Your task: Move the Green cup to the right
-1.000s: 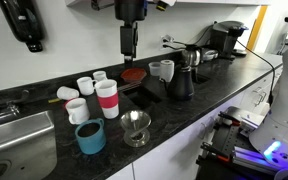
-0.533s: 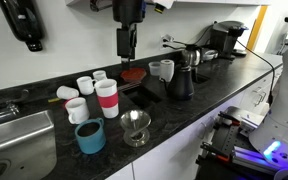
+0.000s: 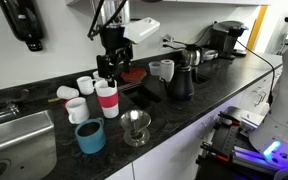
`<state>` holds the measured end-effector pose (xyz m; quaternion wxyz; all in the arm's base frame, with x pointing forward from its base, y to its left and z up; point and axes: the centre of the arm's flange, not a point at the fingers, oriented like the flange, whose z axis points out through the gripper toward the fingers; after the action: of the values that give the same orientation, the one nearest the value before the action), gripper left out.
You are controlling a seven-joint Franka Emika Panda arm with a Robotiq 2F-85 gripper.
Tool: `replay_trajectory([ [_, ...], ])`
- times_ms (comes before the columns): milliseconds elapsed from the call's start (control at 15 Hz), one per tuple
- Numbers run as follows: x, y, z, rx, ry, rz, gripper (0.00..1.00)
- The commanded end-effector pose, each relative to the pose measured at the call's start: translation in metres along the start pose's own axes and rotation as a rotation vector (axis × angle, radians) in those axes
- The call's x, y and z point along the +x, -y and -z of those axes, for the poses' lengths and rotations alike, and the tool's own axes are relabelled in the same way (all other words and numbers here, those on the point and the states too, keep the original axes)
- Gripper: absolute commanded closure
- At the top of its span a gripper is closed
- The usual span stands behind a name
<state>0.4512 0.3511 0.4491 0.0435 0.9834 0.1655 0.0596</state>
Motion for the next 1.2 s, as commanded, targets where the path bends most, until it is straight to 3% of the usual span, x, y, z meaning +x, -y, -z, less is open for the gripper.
replay_trajectory([
  [0, 0.003, 0.002, -0.002, -0.001, 0.001, -0.013, 0.0],
  [333, 0.005, 0.003, 0.002, -0.001, -0.004, -0.024, 0.0],
  [667, 0.014, 0.019, -0.015, 0.081, 0.01, -0.224, 0.0],
  [1000, 0.024, 0.034, -0.04, 0.044, 0.008, -0.484, 0.0],
  [1067, 0.025, 0.038, -0.042, 0.039, 0.002, -0.514, 0.0],
  [1133, 0.016, 0.029, -0.042, 0.049, 0.022, -0.454, 0.0],
])
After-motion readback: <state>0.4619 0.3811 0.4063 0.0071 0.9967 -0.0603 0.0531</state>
